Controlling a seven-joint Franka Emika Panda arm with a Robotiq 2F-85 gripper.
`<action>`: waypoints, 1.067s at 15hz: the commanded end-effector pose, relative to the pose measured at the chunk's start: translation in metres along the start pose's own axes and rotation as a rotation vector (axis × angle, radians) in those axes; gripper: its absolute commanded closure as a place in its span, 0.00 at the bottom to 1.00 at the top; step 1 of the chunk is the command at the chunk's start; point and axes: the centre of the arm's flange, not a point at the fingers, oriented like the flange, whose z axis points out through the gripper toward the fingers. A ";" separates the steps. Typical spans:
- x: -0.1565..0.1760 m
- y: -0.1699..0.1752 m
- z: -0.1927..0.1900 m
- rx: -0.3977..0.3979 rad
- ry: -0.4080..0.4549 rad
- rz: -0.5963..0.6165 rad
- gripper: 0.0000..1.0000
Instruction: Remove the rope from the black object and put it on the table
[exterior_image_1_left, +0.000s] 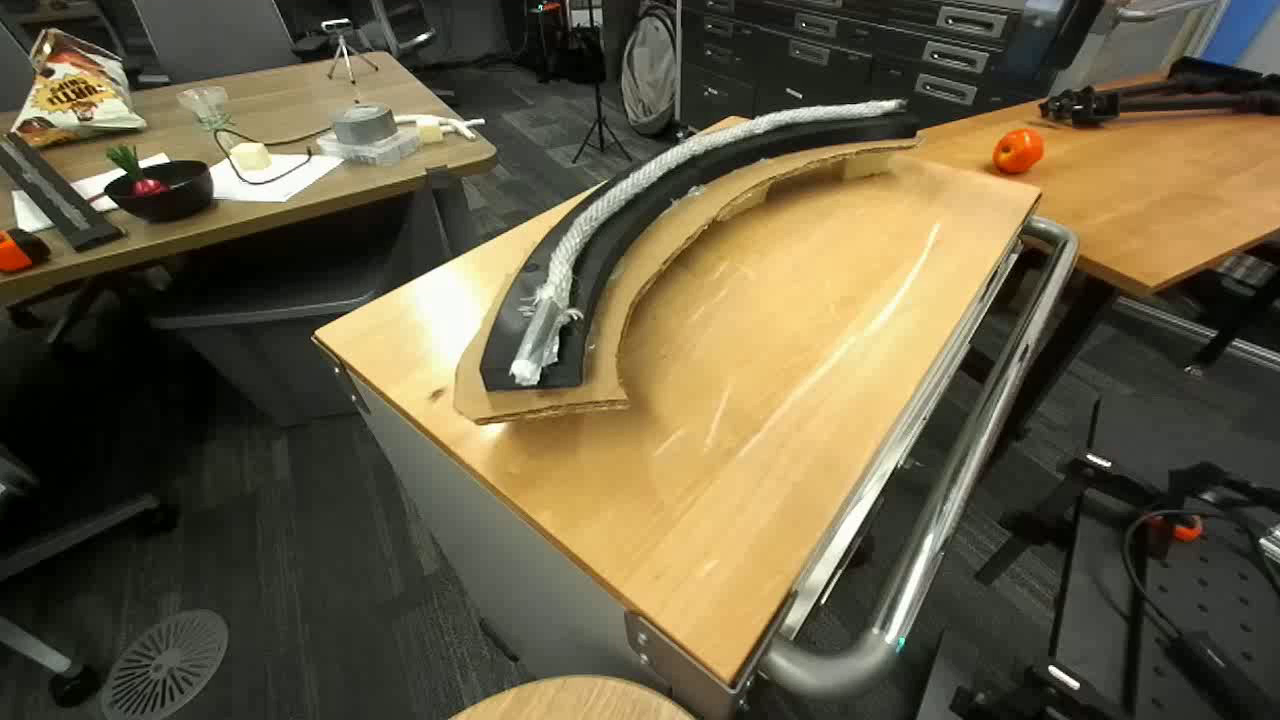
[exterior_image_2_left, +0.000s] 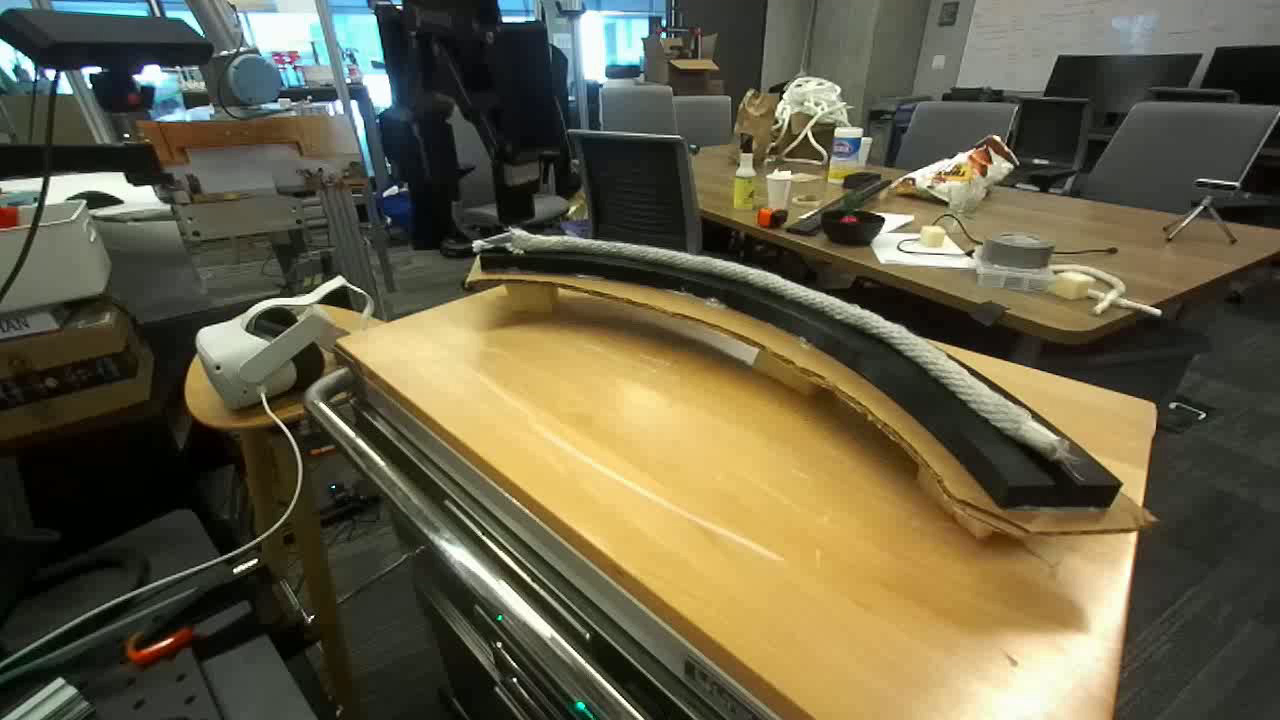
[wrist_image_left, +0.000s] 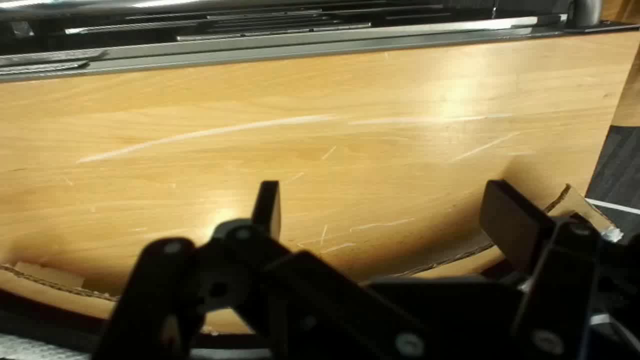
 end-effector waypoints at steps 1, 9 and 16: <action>0.001 0.000 -0.002 0.000 0.005 0.000 0.00; 0.003 0.000 -0.010 -0.001 0.022 -0.001 0.00; -0.030 -0.049 -0.058 -0.119 -0.082 -0.422 0.00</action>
